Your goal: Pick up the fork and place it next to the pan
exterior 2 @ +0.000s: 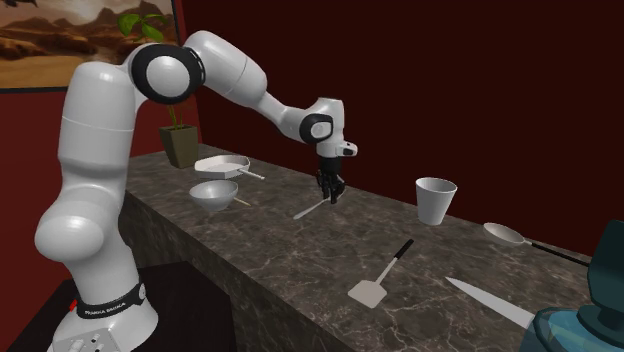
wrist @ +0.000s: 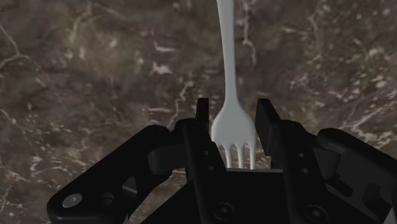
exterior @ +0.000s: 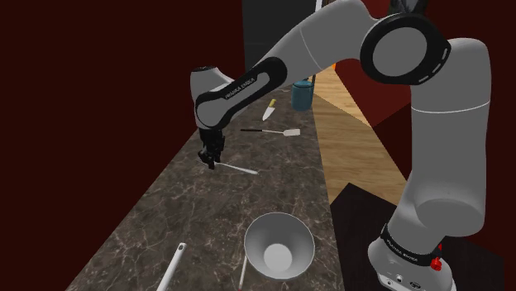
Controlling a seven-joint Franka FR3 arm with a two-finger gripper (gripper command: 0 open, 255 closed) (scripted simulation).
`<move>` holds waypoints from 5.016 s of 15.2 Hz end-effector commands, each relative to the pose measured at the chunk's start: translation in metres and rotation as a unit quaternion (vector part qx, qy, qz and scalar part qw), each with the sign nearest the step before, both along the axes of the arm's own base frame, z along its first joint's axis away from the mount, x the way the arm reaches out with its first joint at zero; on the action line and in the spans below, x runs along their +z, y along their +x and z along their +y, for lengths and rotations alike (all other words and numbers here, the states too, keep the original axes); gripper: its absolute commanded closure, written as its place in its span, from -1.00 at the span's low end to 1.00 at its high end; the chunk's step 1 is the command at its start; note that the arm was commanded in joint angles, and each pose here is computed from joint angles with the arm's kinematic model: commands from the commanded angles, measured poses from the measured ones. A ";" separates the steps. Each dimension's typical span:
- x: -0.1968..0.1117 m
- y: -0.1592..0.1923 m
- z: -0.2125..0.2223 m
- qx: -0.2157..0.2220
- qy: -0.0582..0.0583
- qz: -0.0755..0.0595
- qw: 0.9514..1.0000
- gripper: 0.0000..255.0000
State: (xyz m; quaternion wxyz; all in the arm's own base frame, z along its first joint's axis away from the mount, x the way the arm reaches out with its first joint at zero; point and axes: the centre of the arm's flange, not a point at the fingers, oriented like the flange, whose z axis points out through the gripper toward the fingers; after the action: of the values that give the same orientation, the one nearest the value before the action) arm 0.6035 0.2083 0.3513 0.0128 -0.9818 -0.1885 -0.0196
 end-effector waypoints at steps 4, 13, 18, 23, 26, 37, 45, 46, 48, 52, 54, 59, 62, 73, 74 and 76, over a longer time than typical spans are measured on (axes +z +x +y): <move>0.027 -0.001 0.000 0.000 0.000 0.000 1.000 1.00; 0.074 -0.001 0.000 0.000 0.000 0.000 1.000 1.00; 0.092 -0.006 0.012 0.000 0.000 0.000 1.000 1.00; 0.093 -0.032 0.073 0.000 0.000 0.000 1.000 1.00; 0.093 -0.047 0.109 0.000 0.000 0.000 1.000 1.00; 0.094 -0.104 0.242 0.000 0.000 0.000 1.000 1.00; 0.067 -0.120 0.279 0.000 0.000 0.000 1.000 1.00; 0.062 -0.120 0.279 0.000 0.000 0.000 1.000 1.00; 0.052 -0.120 0.279 0.000 0.000 0.000 1.000 1.00; 0.030 -0.120 0.279 0.000 0.000 0.000 1.000 1.00; 0.020 -0.120 0.279 0.000 0.000 0.000 1.000 1.00; -0.008 -0.120 0.279 0.000 0.000 0.000 1.000 1.00; -0.008 -0.120 0.279 0.000 0.000 0.000 1.000 1.00; -0.007 -0.120 0.279 0.000 0.000 0.000 1.000 -1.00; 0.006 -0.121 0.279 0.000 0.000 0.000 1.000 -1.00; 0.032 -0.122 0.278 0.000 0.000 0.000 1.000 -1.00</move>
State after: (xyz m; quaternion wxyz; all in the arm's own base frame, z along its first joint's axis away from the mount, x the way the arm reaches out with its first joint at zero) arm 0.4854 0.4888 0.3699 0.0131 -0.9818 -0.1885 -0.0198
